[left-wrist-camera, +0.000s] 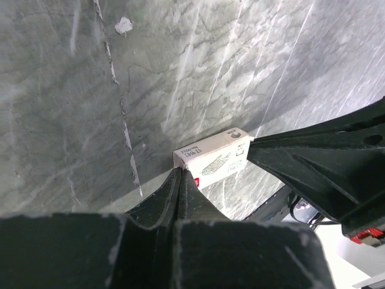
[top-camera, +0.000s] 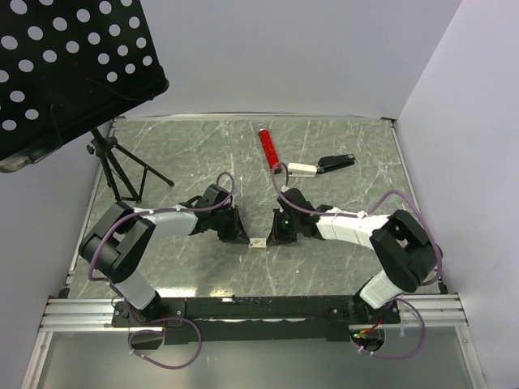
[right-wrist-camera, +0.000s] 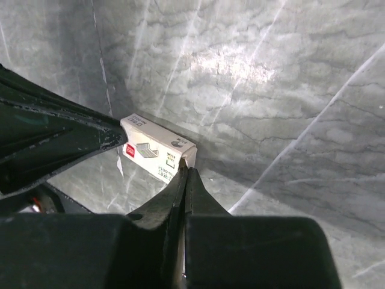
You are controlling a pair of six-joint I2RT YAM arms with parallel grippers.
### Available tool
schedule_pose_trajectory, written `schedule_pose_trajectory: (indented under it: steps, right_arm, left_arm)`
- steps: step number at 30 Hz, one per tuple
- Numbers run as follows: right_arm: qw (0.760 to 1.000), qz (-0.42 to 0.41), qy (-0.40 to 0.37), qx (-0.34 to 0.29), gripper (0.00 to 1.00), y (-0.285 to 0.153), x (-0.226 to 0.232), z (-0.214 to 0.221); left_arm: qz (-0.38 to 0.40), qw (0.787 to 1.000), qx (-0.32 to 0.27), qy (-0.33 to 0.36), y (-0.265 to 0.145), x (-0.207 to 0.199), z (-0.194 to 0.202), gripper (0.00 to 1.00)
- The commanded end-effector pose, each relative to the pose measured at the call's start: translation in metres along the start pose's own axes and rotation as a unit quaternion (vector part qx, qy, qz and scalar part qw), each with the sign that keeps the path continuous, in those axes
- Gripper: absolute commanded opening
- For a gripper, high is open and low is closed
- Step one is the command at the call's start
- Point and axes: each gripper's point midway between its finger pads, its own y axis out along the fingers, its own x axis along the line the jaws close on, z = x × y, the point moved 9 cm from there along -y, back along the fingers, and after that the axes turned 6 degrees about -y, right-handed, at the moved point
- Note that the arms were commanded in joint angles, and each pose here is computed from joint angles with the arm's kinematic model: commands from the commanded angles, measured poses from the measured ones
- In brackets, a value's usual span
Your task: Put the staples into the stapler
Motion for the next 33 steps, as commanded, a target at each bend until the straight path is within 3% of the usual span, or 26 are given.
schedule_pose_trajectory:
  steps: [1,11,14,18,21,33]
  right_arm:
    - [0.998,0.055,-0.022,-0.001,0.00,-0.007,0.005,-0.007]
    - [0.993,0.110,-0.042,0.006,0.00,-0.014,0.005,-0.013]
    - [0.994,0.105,-0.037,0.008,0.00,-0.011,0.004,-0.012]
    - [0.994,0.105,-0.033,0.010,0.00,-0.008,0.004,-0.011]
    - [0.994,0.101,-0.032,0.012,0.00,-0.006,0.004,-0.011]
    - [0.996,0.089,-0.024,0.016,0.00,-0.001,0.005,-0.010]
  left_arm:
    - [0.010,0.999,-0.028,0.016,-0.009,-0.014,-0.008,0.01]
    - [0.016,0.999,-0.035,0.018,-0.012,-0.017,-0.008,0.01]
    - [0.028,0.999,-0.036,0.017,-0.013,-0.019,-0.008,0.13]
    - [0.042,0.998,-0.038,0.017,-0.014,-0.023,-0.008,0.36]
    - [0.046,0.999,-0.025,0.012,-0.011,-0.023,-0.008,0.42]
    - [0.063,0.998,0.009,0.016,0.006,-0.032,-0.009,0.43]
